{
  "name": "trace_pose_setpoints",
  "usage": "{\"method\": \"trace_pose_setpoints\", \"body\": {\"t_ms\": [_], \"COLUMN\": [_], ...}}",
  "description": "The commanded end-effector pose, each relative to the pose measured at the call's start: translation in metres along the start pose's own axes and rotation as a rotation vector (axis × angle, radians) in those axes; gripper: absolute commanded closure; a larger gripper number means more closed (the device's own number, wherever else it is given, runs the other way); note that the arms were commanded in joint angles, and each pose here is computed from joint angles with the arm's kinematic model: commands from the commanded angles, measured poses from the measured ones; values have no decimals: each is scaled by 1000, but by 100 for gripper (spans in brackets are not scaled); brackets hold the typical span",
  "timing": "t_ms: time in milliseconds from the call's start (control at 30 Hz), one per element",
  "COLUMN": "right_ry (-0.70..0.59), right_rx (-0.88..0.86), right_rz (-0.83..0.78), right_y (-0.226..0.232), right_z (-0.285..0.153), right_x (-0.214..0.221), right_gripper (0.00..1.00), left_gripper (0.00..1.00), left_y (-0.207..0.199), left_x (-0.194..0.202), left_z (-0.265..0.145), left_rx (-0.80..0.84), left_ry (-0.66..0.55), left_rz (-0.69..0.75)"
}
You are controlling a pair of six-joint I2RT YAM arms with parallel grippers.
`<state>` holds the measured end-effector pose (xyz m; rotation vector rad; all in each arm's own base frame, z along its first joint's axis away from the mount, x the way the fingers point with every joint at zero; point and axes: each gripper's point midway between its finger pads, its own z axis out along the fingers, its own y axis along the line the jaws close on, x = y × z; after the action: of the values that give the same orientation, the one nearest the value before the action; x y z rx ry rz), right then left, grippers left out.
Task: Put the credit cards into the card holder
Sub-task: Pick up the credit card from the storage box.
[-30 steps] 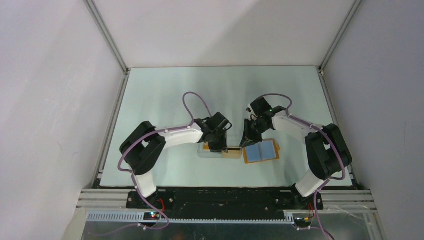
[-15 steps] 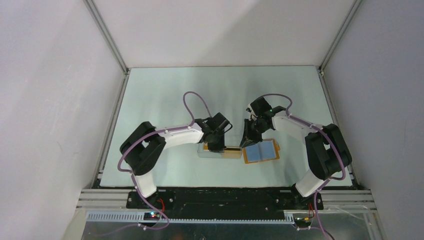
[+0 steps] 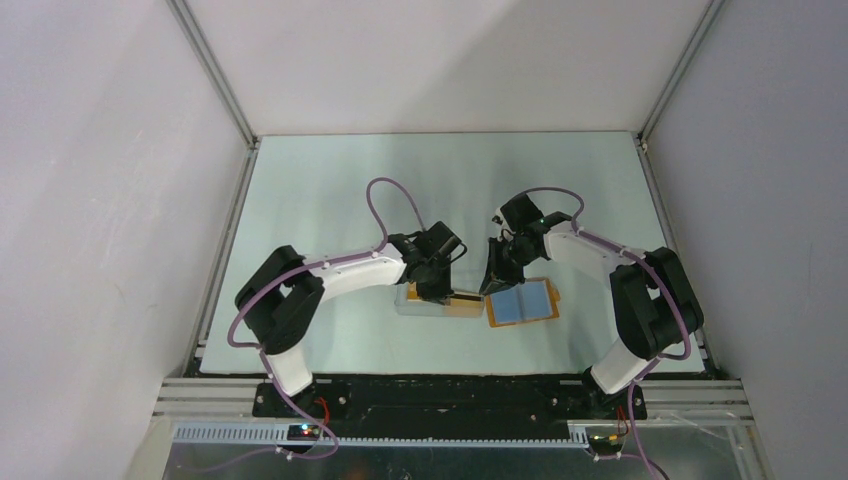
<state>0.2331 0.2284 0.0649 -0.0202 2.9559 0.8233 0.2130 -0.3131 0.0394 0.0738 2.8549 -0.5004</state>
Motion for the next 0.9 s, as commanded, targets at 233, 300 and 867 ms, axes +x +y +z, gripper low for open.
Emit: {"method": "trace_pose_setpoints", "body": {"t_ms": [233,300,867], "right_ry": [10,8,8], "right_rx": [-14,-16,-21], "right_rz": [-24,-25,-23], "right_y": [8,9,10], "right_z": [4,3,3], "right_x": [-1,-1,-1], "right_gripper": [97,98,97], "left_gripper": [90,89,74], "left_y": [-58,-61,-65], "left_x": [-21,-23,-10], "left_z": [-35,-41,-30], "left_rx": [203,216,241], "left_ry": [-82,-91,-32], "left_rz": [14,14,10]}}
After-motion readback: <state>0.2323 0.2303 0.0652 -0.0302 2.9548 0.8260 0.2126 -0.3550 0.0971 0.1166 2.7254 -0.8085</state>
